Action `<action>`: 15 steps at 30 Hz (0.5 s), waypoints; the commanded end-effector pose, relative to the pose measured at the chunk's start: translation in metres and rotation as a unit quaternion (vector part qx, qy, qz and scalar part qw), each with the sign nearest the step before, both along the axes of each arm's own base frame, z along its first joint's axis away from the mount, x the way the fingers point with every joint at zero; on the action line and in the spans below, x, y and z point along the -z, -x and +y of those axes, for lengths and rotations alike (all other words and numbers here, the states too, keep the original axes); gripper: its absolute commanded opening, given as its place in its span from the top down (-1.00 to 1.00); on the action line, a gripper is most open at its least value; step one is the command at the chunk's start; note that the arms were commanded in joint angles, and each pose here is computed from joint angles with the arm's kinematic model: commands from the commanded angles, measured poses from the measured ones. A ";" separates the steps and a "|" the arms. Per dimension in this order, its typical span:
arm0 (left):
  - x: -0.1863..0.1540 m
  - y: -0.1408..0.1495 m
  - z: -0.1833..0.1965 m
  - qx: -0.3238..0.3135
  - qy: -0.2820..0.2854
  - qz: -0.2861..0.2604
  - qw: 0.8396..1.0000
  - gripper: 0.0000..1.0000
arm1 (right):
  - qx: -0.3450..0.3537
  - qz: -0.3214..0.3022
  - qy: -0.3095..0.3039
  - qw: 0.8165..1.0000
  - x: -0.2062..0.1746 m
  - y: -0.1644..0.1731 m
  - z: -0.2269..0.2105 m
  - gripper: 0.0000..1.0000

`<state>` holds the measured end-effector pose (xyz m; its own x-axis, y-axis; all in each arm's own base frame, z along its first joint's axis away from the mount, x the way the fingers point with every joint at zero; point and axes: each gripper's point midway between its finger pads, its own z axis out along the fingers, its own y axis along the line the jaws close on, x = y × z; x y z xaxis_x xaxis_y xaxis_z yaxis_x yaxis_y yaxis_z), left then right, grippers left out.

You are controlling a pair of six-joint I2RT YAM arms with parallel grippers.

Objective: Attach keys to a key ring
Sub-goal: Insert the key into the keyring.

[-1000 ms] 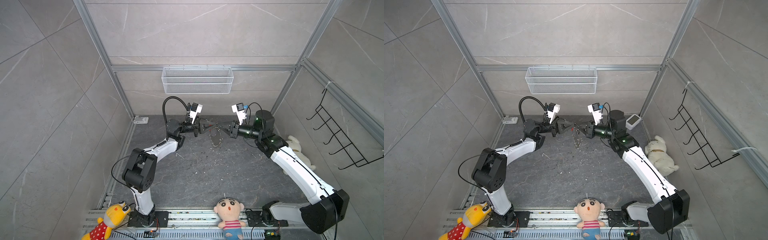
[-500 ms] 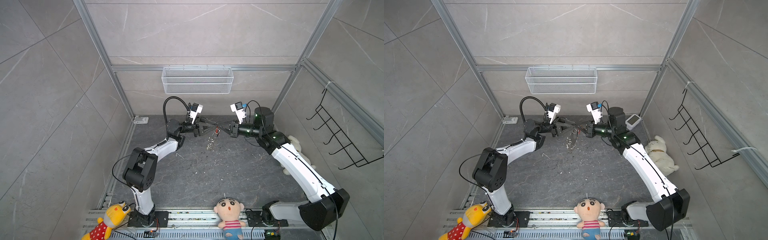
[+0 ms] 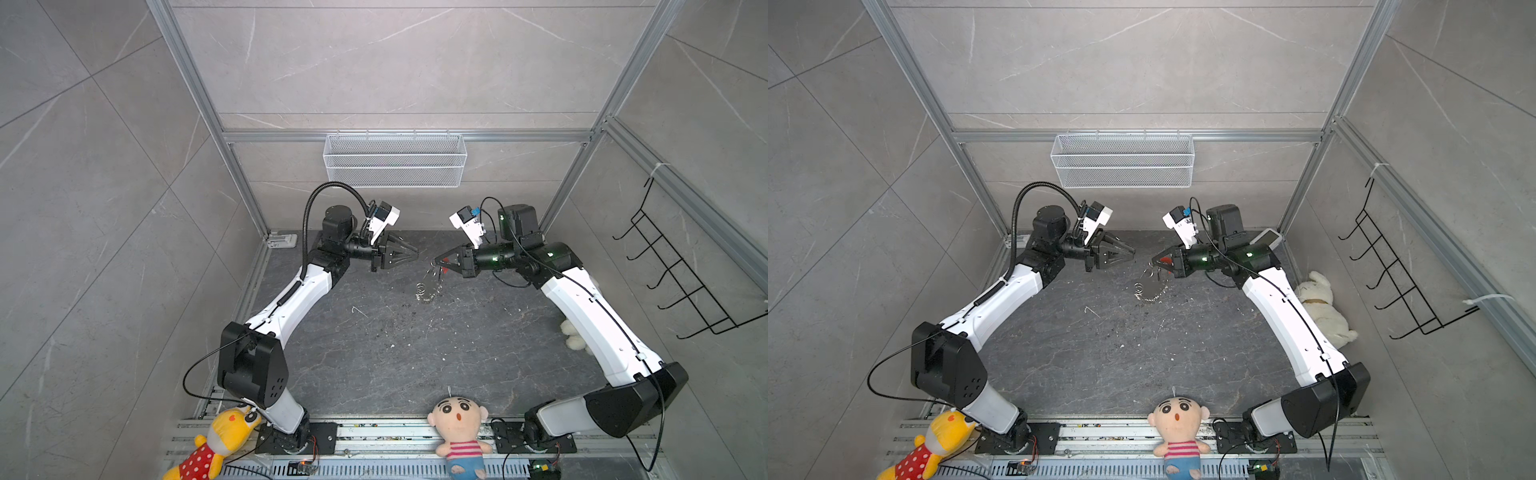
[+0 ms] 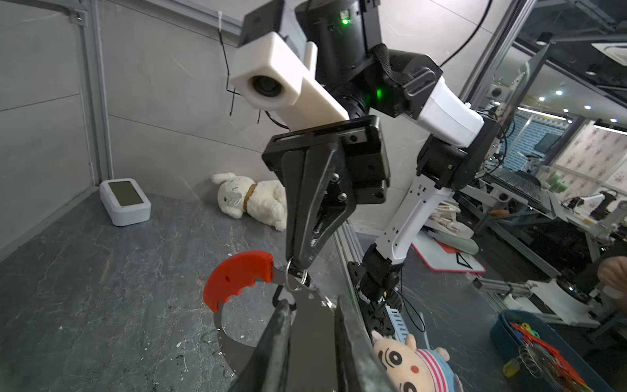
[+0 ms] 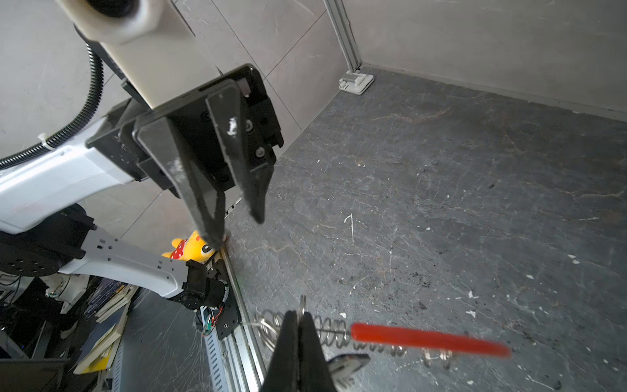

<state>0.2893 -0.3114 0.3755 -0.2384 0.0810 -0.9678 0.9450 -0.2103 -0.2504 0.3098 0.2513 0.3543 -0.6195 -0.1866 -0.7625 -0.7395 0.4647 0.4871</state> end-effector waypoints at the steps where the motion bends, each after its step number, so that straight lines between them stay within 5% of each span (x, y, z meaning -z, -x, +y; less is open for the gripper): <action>1: 0.015 0.016 0.002 0.043 -0.013 0.028 0.999 0.50 | -0.037 -0.017 -0.005 0.999 -0.011 0.012 0.004 1.00; 15: 0.012 0.011 -0.016 0.085 -0.006 0.047 0.995 0.52 | -0.065 -0.029 -0.015 0.997 -0.013 0.016 0.019 1.00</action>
